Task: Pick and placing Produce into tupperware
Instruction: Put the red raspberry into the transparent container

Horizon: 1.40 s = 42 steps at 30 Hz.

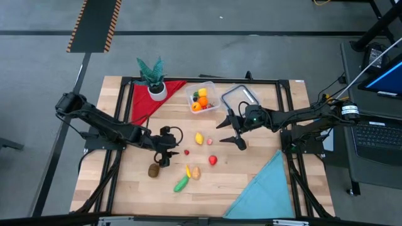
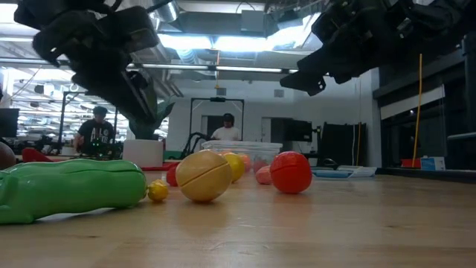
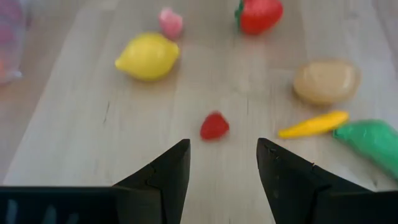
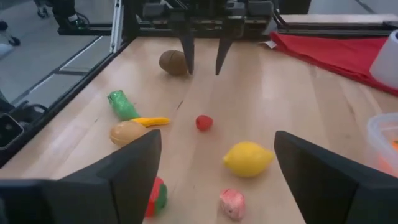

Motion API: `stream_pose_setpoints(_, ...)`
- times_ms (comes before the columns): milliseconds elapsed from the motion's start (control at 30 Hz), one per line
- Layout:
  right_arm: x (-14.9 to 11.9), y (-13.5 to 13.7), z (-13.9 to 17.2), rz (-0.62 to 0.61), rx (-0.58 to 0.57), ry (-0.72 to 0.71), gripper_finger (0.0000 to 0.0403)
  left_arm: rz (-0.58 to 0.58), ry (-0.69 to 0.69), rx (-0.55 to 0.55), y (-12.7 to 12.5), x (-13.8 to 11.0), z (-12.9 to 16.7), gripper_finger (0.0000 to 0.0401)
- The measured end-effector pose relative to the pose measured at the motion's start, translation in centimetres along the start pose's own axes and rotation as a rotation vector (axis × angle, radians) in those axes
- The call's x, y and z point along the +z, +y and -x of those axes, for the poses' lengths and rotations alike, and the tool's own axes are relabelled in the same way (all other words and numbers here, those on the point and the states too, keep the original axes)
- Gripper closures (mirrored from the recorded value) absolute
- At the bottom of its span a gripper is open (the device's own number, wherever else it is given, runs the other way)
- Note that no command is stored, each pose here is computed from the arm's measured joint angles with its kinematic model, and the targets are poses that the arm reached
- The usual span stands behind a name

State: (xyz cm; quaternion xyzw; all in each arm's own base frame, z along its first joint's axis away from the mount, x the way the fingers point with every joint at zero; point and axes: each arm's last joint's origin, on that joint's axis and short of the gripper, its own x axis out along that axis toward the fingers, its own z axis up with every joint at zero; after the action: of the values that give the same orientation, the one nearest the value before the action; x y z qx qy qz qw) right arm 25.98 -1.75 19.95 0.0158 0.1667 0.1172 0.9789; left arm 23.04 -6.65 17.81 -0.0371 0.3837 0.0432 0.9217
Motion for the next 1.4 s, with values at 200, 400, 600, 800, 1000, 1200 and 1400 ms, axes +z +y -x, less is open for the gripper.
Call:
stream_pose_setpoints(200, 0.0, 0.0, 0.0, -0.014, 0.0, -0.002, 0.0089, -0.015, 0.003, -0.014, -0.5, -0.2, 0.1, 0.0229)
stream_pose_setpoints(400, 0.1, 0.0, 0.0, -0.028, 0.0, -0.006, 0.0089, 0.004, 0.003, -0.006, -0.2, -0.1, 0.1, 0.0235)
stream_pose_setpoints(600, 0.1, 0.0, 0.0, -0.038, 0.0, -0.01, 0.0089, -0.027, 0.029, 0.016, 0.1, -0.3, -0.9, 0.0236)
stream_pose_setpoints(800, 0.1, 0.0, 0.0, -0.04, 0.0, -0.01, 0.0089, -0.028, 0.075, 0.015, 0.8, -0.6, -2.6, 0.0236)
stream_pose_setpoints(1000, 0.1, 0.0, 0.0, -0.04, 0.0, -0.01, 0.0089, -0.043, 0.096, -0.009, 1.3, -0.8, -4.2, 0.0236)
stream_pose_setpoints(1200, 0.1, 0.0, 0.0, -0.041, -0.001, -0.008, 0.0089, -0.083, 0.097, -0.014, 1.4, -1.2, -6.0, 0.0236)
stream_pose_setpoints(1400, 0.1, 0.0, 0.0, -0.04, -0.001, -0.006, 0.0089, -0.103, 0.107, -0.036, 1.5, -1.6, -7.4, 0.0236)
